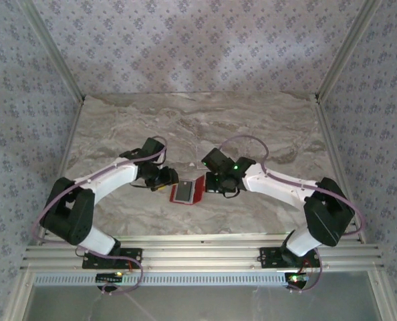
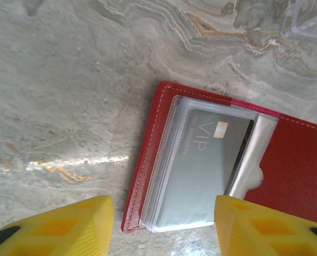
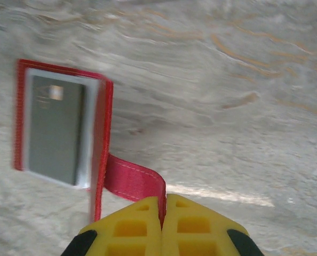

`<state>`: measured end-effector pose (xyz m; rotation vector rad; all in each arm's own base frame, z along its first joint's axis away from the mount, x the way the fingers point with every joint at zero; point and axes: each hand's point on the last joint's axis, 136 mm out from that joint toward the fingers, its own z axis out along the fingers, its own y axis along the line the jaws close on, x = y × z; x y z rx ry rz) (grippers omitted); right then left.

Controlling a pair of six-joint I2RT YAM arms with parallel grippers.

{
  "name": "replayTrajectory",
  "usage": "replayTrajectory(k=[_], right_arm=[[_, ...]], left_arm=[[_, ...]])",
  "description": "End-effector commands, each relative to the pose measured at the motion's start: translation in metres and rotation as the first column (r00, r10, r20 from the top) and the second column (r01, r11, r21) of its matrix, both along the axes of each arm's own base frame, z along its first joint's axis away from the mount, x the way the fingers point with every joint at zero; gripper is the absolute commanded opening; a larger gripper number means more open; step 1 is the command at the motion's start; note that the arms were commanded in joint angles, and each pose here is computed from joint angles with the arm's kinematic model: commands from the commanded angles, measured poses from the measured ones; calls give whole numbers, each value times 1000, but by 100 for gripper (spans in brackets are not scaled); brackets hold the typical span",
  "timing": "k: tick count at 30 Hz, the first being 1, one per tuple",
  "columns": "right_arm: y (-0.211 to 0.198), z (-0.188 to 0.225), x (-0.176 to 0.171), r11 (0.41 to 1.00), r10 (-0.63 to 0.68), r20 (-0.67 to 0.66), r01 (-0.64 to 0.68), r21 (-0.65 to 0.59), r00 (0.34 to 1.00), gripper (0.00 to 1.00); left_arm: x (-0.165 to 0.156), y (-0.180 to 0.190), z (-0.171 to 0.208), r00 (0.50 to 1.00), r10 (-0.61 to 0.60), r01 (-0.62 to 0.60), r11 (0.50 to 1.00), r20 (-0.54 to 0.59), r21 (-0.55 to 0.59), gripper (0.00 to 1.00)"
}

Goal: Take the credit cards out of the card holder

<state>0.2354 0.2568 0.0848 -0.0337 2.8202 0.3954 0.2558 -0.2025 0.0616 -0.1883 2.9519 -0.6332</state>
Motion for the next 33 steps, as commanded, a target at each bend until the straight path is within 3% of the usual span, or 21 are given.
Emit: replayTrajectory(k=[1,15,33], right_arm=[[-17,-11,0,999,11,17,-10,-48,1000,0],[-72,-21,-16,992,90,26,-88,-89,996,1],[-91,-33,-15,983,163,21,-160,-90,986,3]], left_arm=[[0,-12,-4,1000,-20,20,1000,-14,1,50],[-19,-17,-9,1000,22,-22,1000,15,-2,46],[-31,-1,22,990,-105,102,994,91,39,47]])
